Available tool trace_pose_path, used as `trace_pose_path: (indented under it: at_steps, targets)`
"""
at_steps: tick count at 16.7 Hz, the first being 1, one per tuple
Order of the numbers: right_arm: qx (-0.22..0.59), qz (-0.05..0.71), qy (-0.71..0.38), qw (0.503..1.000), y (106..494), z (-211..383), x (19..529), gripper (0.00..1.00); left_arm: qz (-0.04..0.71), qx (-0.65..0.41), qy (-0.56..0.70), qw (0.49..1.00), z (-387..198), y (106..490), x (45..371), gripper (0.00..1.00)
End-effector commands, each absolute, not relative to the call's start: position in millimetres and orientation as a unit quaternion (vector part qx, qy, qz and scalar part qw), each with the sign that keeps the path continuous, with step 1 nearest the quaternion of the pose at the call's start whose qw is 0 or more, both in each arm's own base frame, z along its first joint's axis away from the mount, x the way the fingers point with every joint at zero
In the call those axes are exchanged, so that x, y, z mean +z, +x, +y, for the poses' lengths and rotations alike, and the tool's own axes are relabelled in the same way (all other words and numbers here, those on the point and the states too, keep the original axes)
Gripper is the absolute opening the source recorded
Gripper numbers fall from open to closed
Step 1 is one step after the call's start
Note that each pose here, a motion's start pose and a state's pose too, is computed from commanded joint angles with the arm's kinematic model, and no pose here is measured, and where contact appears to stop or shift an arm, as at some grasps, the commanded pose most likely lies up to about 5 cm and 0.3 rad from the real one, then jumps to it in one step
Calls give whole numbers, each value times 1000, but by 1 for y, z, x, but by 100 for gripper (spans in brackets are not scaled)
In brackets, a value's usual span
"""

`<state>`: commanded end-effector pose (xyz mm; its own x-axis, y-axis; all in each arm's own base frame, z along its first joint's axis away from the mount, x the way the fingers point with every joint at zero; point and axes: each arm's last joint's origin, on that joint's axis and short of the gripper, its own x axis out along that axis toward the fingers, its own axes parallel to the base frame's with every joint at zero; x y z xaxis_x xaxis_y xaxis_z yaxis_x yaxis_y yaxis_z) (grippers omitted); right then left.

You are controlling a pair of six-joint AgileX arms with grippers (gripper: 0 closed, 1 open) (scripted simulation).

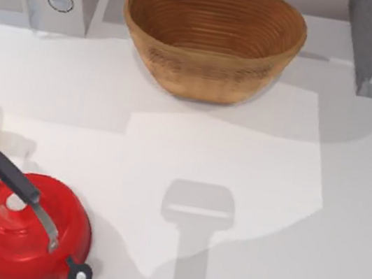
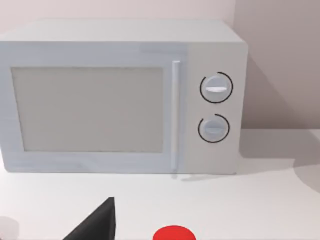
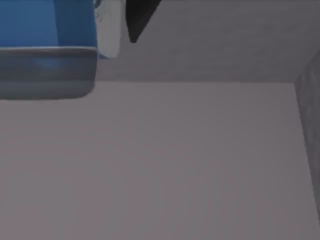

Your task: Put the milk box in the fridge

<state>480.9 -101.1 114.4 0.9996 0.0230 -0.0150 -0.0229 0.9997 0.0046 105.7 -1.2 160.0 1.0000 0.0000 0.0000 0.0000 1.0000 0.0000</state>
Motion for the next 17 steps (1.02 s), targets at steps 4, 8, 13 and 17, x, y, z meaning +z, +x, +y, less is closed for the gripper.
trace_pose_path:
  at_steps: [4, 8, 13, 17]
  targets:
    - [7, -9, -2, 1000, 514, -104, 132, 0, 0, 0, 0, 1000, -1, 106, 160, 100]
    - [3, 3, 2, 1000, 524, -103, 130, 0, 0, 0, 0, 1000, -1, 106, 160, 100]
    - [3, 3, 2, 1000, 524, -103, 130, 15, 0, 0, 0, 1000, -1, 106, 160, 100]
    - [3, 3, 2, 1000, 524, -103, 130, 45, 0, 0, 0, 1000, -1, 106, 160, 100]
